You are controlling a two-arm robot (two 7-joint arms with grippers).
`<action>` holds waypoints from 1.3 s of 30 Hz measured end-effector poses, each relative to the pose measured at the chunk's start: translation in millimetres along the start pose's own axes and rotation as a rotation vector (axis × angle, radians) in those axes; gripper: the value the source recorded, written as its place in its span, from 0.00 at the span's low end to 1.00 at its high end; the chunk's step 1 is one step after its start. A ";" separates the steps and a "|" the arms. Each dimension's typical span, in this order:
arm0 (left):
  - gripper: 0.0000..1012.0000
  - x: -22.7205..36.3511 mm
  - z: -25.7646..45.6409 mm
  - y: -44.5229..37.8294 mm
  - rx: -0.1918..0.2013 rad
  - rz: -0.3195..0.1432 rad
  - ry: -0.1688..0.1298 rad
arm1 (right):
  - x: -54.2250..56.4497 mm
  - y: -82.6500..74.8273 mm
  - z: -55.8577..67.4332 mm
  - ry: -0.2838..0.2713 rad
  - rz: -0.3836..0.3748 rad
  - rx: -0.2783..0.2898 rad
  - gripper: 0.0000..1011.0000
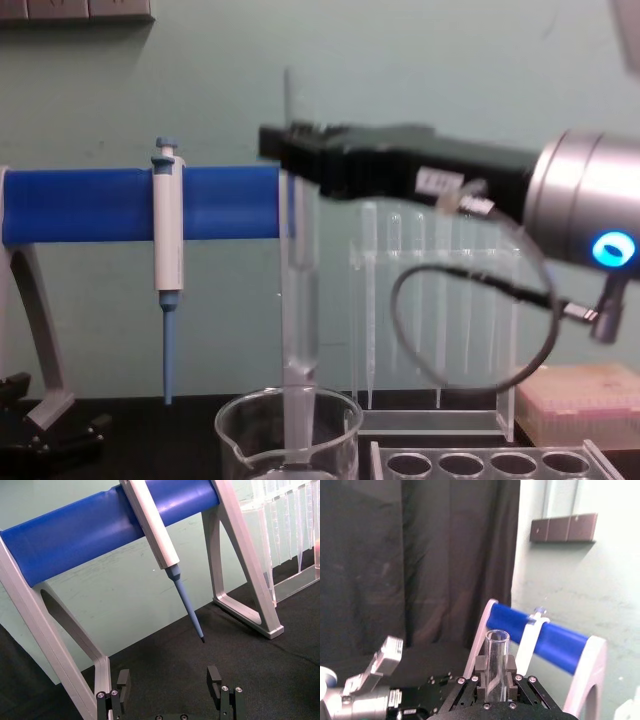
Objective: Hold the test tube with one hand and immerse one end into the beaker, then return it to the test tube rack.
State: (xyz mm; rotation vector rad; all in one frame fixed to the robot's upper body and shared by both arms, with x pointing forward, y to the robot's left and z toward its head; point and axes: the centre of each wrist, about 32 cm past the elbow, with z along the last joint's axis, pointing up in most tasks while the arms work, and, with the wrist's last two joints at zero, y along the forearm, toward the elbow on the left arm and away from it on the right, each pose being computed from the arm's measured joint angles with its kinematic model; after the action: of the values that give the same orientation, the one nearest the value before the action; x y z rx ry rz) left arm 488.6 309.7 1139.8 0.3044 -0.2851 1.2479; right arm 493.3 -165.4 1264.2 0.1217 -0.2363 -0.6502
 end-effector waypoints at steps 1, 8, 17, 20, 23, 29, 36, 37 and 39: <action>0.99 0.0 0.0 0.0 0.000 0.000 0.000 | 0.5 -1.9 3.3 -0.003 -0.004 0.004 0.22; 0.99 0.0 0.0 0.0 0.000 0.000 0.000 | 7.6 -38.4 25.7 -0.038 -0.082 0.005 0.22; 0.99 0.0 0.0 0.0 0.000 0.000 0.000 | 11.6 -73.3 12.4 -0.029 -0.146 -0.074 0.22; 0.99 0.0 0.0 0.0 0.000 0.000 0.000 | 12.0 -78.7 2.6 -0.012 -0.160 -0.095 0.22; 0.99 0.0 0.0 0.0 0.000 0.000 0.000 | 12.3 -80.5 -8.3 0.007 -0.169 -0.109 0.22; 0.99 0.0 0.0 0.0 0.000 0.000 0.000 | 12.2 -78.7 -20.7 0.028 -0.173 -0.123 0.22; 0.99 0.0 0.0 0.0 0.000 0.000 0.000 | 11.1 -77.6 -30.1 0.034 -0.173 -0.145 0.22; 0.99 0.0 0.0 0.0 0.000 0.000 0.000 | 10.9 -77.6 -31.2 0.033 -0.171 -0.146 0.22; 0.99 0.0 0.0 0.0 0.000 0.000 0.000 | 10.7 -77.8 -35.7 0.032 -0.167 -0.155 0.22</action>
State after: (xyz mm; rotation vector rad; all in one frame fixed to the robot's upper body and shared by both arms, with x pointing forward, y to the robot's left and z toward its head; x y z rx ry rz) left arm 488.6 309.7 1139.8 0.3045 -0.2851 1.2479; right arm 465.2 -232.0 1217.2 0.0031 -0.1452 -0.8295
